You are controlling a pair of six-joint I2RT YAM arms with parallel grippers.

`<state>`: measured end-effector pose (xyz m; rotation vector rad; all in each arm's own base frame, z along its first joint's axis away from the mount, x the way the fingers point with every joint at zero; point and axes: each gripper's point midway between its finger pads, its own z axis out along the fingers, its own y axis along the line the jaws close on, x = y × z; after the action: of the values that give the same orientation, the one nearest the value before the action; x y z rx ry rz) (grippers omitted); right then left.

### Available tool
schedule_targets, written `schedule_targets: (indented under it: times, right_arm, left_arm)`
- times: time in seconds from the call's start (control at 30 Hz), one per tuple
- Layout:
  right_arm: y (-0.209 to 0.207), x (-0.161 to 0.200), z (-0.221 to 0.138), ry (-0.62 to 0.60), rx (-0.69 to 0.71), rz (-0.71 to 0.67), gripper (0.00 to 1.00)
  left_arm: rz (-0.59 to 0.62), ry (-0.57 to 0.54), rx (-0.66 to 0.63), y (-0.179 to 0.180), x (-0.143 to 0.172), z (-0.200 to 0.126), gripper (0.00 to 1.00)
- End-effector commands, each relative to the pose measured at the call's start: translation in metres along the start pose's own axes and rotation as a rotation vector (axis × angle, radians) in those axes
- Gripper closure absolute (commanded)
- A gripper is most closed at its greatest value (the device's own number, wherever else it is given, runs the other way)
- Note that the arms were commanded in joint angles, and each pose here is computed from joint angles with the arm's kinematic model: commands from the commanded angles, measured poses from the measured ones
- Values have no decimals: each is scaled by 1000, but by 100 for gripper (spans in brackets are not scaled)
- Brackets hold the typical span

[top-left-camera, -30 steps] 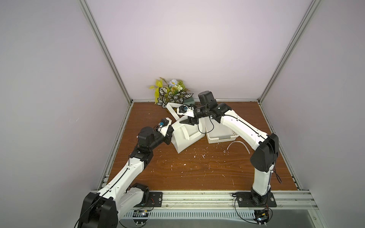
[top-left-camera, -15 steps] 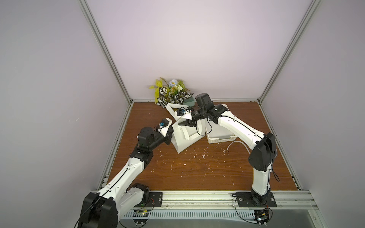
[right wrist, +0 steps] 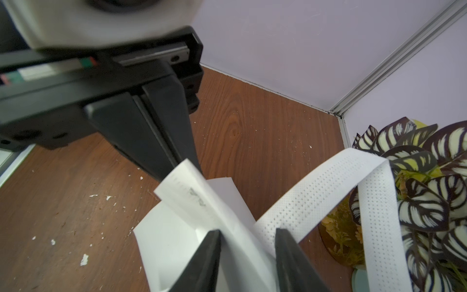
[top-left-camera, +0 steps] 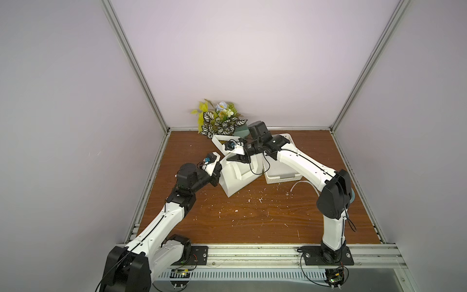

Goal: Place the ice pack in the delivery bag
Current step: Seal the delivery bag at the center of the board.

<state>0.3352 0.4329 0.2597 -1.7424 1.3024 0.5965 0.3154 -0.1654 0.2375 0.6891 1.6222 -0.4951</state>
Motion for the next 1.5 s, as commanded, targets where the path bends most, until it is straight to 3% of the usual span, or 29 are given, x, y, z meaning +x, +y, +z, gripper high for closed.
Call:
schedule_targets:
  times: [0.0, 0.07, 0.13, 0.27, 0.37, 0.5, 0.83, 1.1, 1.27, 1.3, 1.47]
  right_arm:
    - [33, 12, 5, 66, -79, 33, 64]
    - [35, 13, 5, 76, -71, 18, 67]
    - [36, 12, 5, 82, -67, 6, 83]
    - [38, 14, 6, 106, -58, -6, 81]
    - [43, 14, 7, 118, -58, -24, 88]
    - [44, 17, 9, 129, -47, -26, 88]
    - [39, 24, 15, 144, -27, -18, 89]
    - [37, 23, 16, 140, -22, -19, 88]
    - [36, 23, 16, 140, -20, -19, 88]
    - [36, 22, 15, 138, -20, -18, 88]
    - [37, 22, 15, 137, -19, -18, 87]
  left_arm:
    - [51, -68, -11, 3, -21, -4, 100]
    - [53, -71, -13, 3, -22, -5, 100]
    - [54, -69, -13, 3, -21, -5, 100]
    - [52, -66, -19, 4, -20, -5, 100]
    - [49, -66, -33, 6, -22, -6, 95]
    - [37, -45, -54, 9, -23, -9, 67]
    - [-13, 64, -111, 9, -17, -31, 55]
    - [-62, 108, -20, -9, -14, -36, 38]
    - [-87, 67, -27, -8, -28, -41, 35]
    - [-101, 58, -46, -5, -30, -41, 31]
    - [-150, 99, -56, 4, -19, -25, 38]
